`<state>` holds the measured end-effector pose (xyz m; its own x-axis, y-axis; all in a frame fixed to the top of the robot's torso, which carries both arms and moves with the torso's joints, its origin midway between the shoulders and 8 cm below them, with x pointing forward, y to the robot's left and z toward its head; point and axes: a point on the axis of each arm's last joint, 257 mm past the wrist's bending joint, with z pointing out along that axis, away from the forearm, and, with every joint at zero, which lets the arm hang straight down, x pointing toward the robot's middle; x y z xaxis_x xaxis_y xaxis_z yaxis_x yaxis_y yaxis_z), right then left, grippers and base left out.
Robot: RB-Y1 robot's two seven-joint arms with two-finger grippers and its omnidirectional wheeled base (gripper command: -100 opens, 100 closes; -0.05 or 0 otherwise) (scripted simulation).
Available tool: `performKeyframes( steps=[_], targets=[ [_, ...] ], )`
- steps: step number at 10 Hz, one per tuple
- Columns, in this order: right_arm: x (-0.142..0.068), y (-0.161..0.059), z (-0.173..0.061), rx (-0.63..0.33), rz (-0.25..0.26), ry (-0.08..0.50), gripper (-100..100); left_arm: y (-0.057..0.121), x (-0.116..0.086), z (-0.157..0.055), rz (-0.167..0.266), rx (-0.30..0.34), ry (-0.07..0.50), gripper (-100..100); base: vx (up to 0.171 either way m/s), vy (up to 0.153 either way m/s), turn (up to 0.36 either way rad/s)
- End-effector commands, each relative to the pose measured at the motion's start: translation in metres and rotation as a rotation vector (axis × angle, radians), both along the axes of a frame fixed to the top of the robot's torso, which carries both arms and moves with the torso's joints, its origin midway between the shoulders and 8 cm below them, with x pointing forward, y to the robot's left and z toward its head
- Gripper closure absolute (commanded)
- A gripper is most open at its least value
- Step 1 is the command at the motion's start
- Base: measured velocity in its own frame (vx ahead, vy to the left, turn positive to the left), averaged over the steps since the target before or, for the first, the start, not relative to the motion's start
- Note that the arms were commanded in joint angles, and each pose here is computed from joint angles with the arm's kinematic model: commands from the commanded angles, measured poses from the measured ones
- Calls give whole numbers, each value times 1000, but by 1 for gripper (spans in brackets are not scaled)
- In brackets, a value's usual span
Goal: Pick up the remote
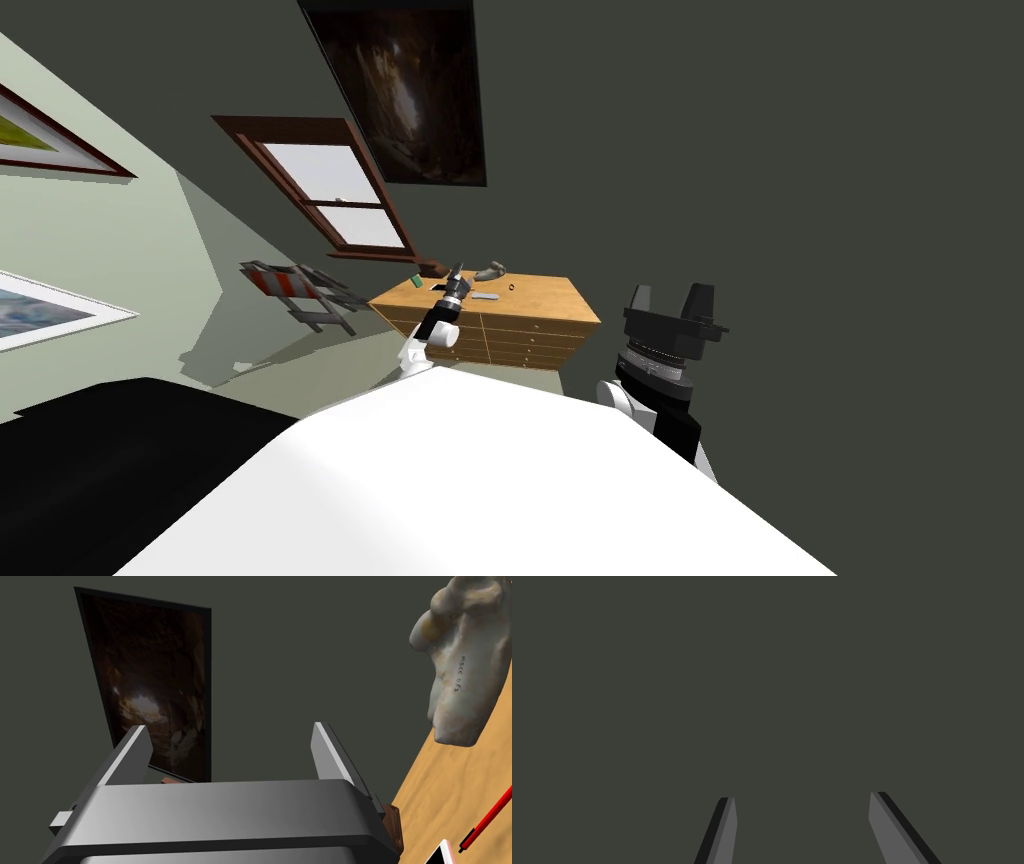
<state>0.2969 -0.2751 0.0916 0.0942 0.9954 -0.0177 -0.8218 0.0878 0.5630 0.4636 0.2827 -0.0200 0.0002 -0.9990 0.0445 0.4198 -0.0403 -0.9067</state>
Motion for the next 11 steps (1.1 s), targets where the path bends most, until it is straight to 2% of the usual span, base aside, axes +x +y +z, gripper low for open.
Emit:
performKeyframes(
  steps=[1,2,4,5,6,7,8,11],
  targets=[
    [0,0,0,0,0,0,0,-4,13,3,-12,-10,19,-100,-61,-45,14],
    [0,0,0,0,0,0,0,-1,27,-10,-15,-28,59,-100,-77,-42,15],
    [0,0,0,0,0,0,0,-6,33,-3,-25,-28,64,-100,-47,-23,3],
    [0,0,0,0,0,0,0,-4,49,-15,-30,-47,110,-100,-39,-23,16],
    [0,0,0,0,0,0,0,-8,54,-9,-38,-47,110,-100,-46,-28,9],
    [0,0,0,0,0,0,0,-6,66,-21,-41,-66,151,-100,-61,-44,11],
    [0,0,0,0,0,0,0,-12,74,-15,-52,-66,156,-100,-54,-41,8],
    [0,0,0,0,0,0,0,-16,105,-29,-71,-102,243,-100,-53,-31,8]
  ],
)
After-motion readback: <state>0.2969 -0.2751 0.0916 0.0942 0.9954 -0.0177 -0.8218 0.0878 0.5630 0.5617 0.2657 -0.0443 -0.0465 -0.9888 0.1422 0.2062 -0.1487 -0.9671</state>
